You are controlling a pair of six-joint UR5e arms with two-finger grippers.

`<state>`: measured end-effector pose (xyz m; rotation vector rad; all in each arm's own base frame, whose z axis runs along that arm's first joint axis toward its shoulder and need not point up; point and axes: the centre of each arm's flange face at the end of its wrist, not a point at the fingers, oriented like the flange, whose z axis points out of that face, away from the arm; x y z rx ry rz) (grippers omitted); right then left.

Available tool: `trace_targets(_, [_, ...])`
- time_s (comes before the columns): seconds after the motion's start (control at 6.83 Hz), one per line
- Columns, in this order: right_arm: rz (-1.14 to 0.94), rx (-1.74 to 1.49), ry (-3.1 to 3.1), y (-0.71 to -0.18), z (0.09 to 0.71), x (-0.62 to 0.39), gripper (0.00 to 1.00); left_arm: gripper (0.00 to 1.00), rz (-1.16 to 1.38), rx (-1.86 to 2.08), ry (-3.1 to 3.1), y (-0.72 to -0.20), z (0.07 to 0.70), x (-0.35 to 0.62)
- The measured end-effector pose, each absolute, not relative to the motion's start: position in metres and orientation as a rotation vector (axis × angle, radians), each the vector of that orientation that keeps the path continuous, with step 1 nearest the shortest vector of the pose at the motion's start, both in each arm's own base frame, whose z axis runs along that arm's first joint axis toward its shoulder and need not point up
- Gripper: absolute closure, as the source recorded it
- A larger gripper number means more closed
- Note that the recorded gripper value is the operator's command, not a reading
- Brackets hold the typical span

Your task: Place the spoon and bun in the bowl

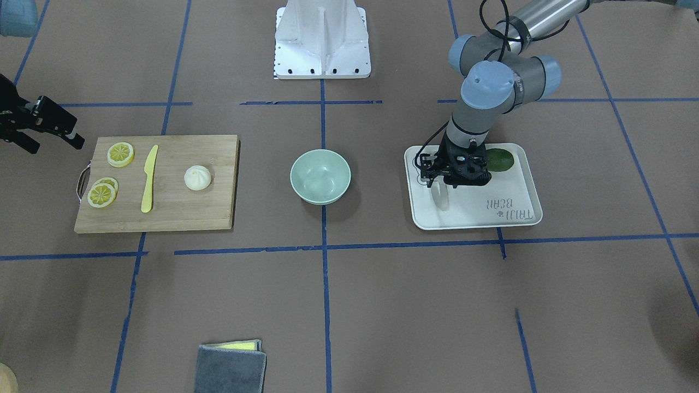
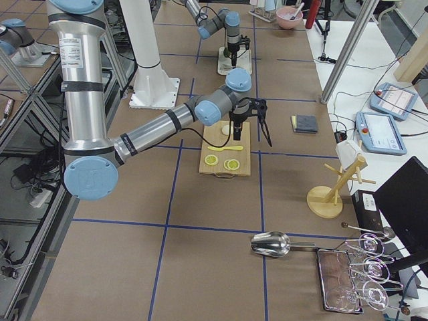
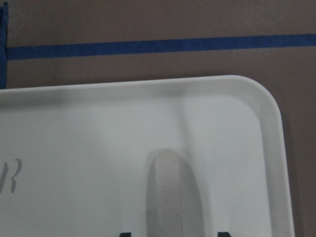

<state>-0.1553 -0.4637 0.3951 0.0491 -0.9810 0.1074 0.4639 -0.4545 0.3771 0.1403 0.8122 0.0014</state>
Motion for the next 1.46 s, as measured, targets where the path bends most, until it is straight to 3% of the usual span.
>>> trace_targets(0.15, [0.106, 0.05, -0.981, -0.464, 0.395, -0.156, 0.0, 0.57, 0.003, 0.139, 0.808, -0.455, 0.38, 0.465])
trace_targets(0.29, [0.106, 0.05, -0.981, -0.464, 0.395, -0.156, 0.0, 0.88, 0.003, 0.137, 0.805, -0.456, 0.382, 0.465])
trace_targets(0.44, [0.105, 0.05, -0.98, -0.464, 0.395, -0.157, 0.0, 1.0, 0.002, 0.136, 0.804, -0.456, 0.382, 0.466])
trace_targets(1.02, [0.095, 0.053, -0.974, -0.462, 0.393, -0.164, 0.0, 1.0, -0.021, 0.149, 0.819, -0.46, 0.366, 0.451])
trace_targets(1.46, [0.092, 0.053, -0.917, -0.449, 0.373, -0.248, 0.0, 1.0, -0.103, 0.169, 0.808, -0.485, 0.319, 0.403])
